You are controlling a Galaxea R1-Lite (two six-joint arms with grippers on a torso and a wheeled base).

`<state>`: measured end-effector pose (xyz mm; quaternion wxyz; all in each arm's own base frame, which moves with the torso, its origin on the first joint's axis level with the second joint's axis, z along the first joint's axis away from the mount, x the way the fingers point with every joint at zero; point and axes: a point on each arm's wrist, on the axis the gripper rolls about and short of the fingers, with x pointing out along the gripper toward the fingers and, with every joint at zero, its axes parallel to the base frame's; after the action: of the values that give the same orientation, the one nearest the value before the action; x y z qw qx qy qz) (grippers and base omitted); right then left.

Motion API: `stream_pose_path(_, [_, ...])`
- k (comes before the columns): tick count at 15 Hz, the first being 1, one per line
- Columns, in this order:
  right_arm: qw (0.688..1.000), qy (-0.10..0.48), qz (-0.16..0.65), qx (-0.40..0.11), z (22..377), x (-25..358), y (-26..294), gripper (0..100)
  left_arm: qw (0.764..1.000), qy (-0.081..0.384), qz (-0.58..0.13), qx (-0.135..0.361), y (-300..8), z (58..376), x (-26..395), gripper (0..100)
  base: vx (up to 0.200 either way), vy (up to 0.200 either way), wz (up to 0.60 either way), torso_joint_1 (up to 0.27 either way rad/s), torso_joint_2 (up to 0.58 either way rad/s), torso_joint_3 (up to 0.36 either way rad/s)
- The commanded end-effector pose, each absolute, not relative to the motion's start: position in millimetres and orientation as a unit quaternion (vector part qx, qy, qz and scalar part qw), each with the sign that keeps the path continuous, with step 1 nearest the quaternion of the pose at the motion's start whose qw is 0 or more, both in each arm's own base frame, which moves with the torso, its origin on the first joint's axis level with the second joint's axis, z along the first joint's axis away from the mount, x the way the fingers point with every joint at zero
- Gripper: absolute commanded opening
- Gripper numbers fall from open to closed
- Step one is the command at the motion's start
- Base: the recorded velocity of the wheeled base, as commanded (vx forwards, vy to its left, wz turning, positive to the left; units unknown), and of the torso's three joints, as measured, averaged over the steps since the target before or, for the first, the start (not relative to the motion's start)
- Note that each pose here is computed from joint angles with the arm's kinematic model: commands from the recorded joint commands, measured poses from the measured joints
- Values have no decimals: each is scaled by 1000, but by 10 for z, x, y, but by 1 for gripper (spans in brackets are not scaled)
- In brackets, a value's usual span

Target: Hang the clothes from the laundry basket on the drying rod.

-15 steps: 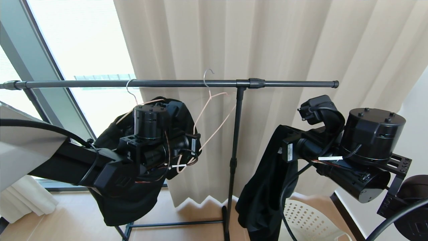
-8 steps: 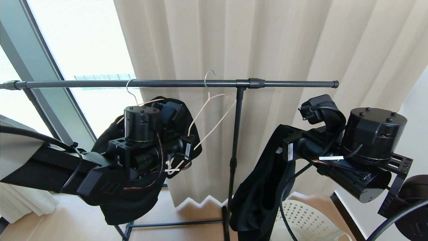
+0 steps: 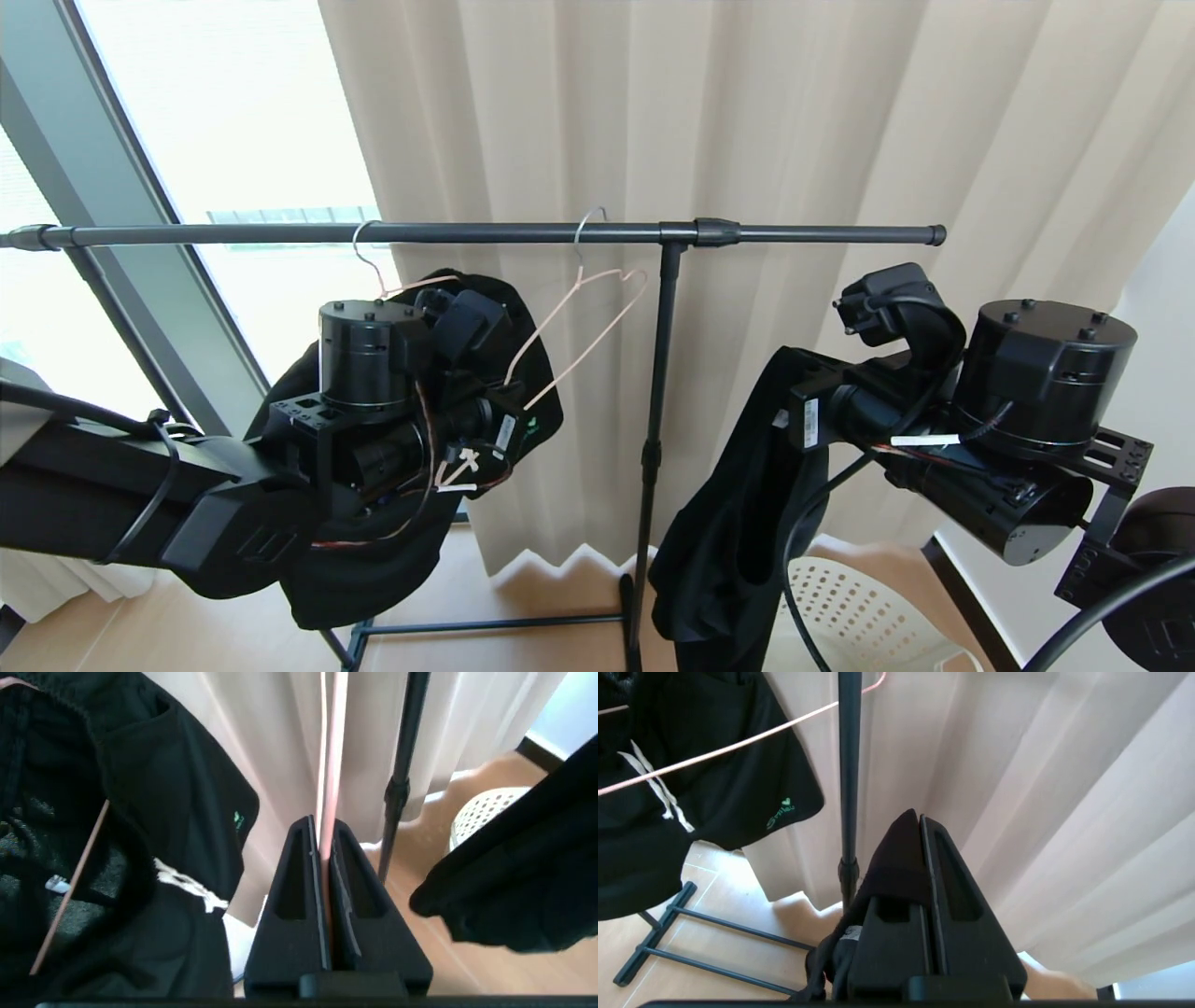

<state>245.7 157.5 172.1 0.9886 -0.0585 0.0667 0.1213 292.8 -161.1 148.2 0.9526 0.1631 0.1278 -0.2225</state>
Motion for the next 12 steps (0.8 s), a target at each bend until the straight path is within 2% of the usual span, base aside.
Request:
stream_pose_path(1, [989, 67, 121, -59, 1717, 2458, 1575, 0, 953, 127, -220, 166, -1594, 1494, 2908, 0, 0, 0, 0, 0, 0, 0])
stream_pose_path(7, [988, 69, 121, -60, 1705, 2460, 1577, 0, 950, 123, -220, 186, -1557, 1504, 2853, 0, 0, 0, 0, 0, 0, 0])
stream_pose_path(12, [988, 69, 121, -60, 1705, 2457, 1574, 0, 935, 126, -223, 246, -1466, 1461, 2732, 0, 0, 0, 0, 0, 0, 0])
